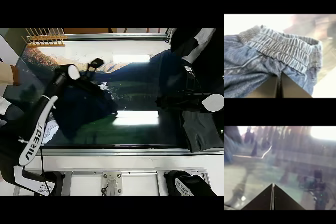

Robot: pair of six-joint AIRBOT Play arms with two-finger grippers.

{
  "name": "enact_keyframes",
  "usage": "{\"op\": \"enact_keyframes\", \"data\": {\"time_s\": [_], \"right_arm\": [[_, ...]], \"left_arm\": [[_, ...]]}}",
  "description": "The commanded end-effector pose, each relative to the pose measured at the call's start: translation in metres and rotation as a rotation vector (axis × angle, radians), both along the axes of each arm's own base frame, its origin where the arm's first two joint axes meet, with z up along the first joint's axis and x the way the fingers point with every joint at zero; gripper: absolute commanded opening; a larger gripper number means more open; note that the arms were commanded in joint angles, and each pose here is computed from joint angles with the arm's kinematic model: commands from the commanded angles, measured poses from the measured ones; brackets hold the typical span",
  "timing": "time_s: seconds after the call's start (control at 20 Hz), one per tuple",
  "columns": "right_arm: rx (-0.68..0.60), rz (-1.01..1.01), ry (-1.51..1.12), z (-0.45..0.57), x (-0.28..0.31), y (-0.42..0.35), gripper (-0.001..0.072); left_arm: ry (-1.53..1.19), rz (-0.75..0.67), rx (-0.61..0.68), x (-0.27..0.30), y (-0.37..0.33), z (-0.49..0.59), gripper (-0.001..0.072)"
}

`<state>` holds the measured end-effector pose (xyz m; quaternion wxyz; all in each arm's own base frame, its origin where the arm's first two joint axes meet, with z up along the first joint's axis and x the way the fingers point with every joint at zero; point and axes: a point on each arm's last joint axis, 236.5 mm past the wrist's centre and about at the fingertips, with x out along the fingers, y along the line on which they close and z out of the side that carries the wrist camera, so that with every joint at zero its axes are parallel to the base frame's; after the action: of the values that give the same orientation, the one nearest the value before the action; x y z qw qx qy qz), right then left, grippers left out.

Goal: Fold the clothes and pants, and hang the long-sleeved shirts on hangers.

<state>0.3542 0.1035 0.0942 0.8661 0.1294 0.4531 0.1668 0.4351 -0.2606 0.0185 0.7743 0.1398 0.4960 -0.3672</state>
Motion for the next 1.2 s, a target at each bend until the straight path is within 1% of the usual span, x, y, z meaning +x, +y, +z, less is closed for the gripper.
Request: {"op": "enact_keyframes", "data": {"time_s": [0.0, 0.1, 0.15, 0.2, 0.25, 0.35, 0.4, 0.5, 0.6, 0.7, 0.8, 0.95, 1.05, 1.15], "right_arm": [[0.038, -0.009, 0.004, -0.002, 0.006, 0.006, 0.0046], [-0.005, 0.026, -0.023, -0.002, 0.007, 0.001, 0.0046], [-0.023, 0.038, -0.036, -0.001, 0.008, -0.002, 0.0046], [-0.021, 0.022, -0.038, 0.000, 0.009, -0.007, 0.0045], [-0.020, 0.007, -0.041, 0.002, 0.010, -0.012, 0.0045], [-0.020, -0.015, -0.047, 0.005, 0.010, -0.020, 0.0044], [-0.021, -0.018, -0.050, 0.006, 0.010, -0.022, 0.0044], [-0.019, -0.012, -0.041, 0.007, 0.006, -0.021, 0.0045], [-0.019, -0.003, -0.026, 0.005, 0.003, -0.020, 0.0045], [-0.016, -0.003, -0.025, 0.005, 0.002, -0.019, 0.0044], [-0.015, -0.003, -0.024, 0.004, 0.002, -0.019, 0.0045], [-0.003, -0.006, -0.024, 0.005, 0.003, -0.017, 0.0044], [0.017, -0.005, -0.024, 0.007, 0.003, -0.014, 0.0044], [0.034, -0.004, -0.024, 0.009, 0.002, -0.011, 0.0044]], "left_arm": [[-0.084, -0.195, -0.064, -0.052, -0.096, 0.024, 0.0012], [-0.086, -0.246, -0.078, -0.076, -0.125, 0.025, 0.0013], [-0.081, -0.239, -0.079, -0.079, -0.129, 0.026, 0.0210], [-0.068, -0.192, -0.071, -0.075, -0.124, 0.029, 0.0568], [-0.031, -0.084, -0.064, -0.064, -0.109, 0.035, 0.0680], [0.082, 0.150, -0.093, -0.038, -0.062, 0.047, 0.0680], [0.142, 0.270, -0.141, -0.027, -0.034, 0.051, 0.0680], [0.239, 0.452, -0.230, -0.025, 0.022, 0.043, 0.0680], [0.337, 0.625, -0.249, -0.047, 0.081, 0.012, 0.0681], [0.455, 0.781, -0.232, -0.089, 0.130, -0.028, 0.0680], [0.569, 0.925, -0.214, -0.134, 0.163, -0.067, 0.0680], [0.663, 1.031, -0.212, -0.175, 0.177, -0.105, 0.0680], [0.703, 1.042, -0.239, -0.183, 0.167, -0.118, 0.0680], [0.743, 1.019, -0.265, -0.182, 0.149, -0.125, 0.0680]]}}
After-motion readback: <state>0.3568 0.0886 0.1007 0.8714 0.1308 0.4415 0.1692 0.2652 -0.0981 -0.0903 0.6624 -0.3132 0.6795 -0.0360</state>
